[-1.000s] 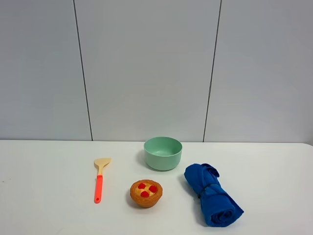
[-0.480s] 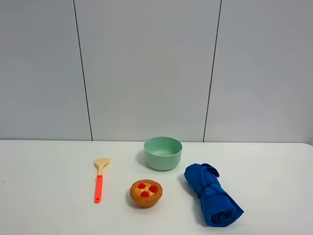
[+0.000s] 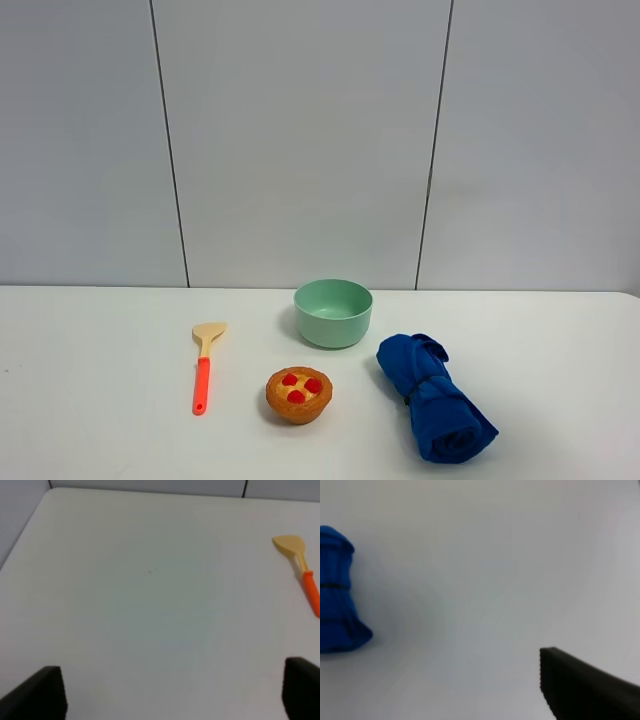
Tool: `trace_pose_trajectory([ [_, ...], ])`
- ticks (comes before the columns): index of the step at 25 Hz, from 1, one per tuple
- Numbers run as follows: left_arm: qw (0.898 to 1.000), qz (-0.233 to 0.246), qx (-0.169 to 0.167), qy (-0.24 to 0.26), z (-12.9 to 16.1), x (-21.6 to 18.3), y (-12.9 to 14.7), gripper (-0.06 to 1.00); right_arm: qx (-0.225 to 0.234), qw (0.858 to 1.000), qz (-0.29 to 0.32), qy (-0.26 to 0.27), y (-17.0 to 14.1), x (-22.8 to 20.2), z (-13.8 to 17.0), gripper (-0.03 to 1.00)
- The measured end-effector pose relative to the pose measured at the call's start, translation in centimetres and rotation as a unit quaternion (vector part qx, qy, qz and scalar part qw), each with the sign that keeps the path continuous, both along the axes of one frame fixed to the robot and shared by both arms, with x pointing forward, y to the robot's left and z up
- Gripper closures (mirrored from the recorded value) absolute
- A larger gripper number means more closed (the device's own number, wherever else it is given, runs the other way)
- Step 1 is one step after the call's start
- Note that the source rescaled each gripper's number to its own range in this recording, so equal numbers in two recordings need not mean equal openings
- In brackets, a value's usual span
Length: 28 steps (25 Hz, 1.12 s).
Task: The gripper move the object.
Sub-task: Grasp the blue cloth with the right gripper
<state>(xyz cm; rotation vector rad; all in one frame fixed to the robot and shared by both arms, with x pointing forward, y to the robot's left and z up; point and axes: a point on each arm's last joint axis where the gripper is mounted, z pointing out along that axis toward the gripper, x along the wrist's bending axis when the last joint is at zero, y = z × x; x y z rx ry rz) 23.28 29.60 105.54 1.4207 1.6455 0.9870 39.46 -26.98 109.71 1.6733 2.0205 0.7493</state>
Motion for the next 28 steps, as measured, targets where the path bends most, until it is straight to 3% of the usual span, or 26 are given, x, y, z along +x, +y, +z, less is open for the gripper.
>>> trace_pose_trajectory([
  [5, 1.0, 0.0, 0.0, 0.0, 0.0, 0.0, 0.0, -0.06, 0.007, 0.998, 0.048, 0.032, 4.3, 4.7, -3.4, -0.03],
  [8, 1.0, 0.0, 0.0, 0.0, 0.0, 0.0, 0.0, -0.06, 0.015, 0.995, 0.032, 0.088, 7.1, 8.0, -7.1, -0.03],
  [13, 1.0, 0.0, 0.0, 0.0, 0.0, 0.0, 0.0, -0.06, -0.015, 0.99, -0.002, 0.142, 9.7, 11.3, -11.0, -0.03],
  [18, 1.0, 0.0, 0.0, 0.0, 0.0, 0.0, 0.0, -0.06, -0.042, 0.987, -0.006, 0.155, 11.3, 12.8, -13.1, -0.03],
  [28, 1.0, 0.0, 0.0, 0.0, 0.0, 0.0, 0.0, -0.06, -0.029, 0.988, 0.0, 0.154, 13.4, 14.4, -16.8, -0.03],
])
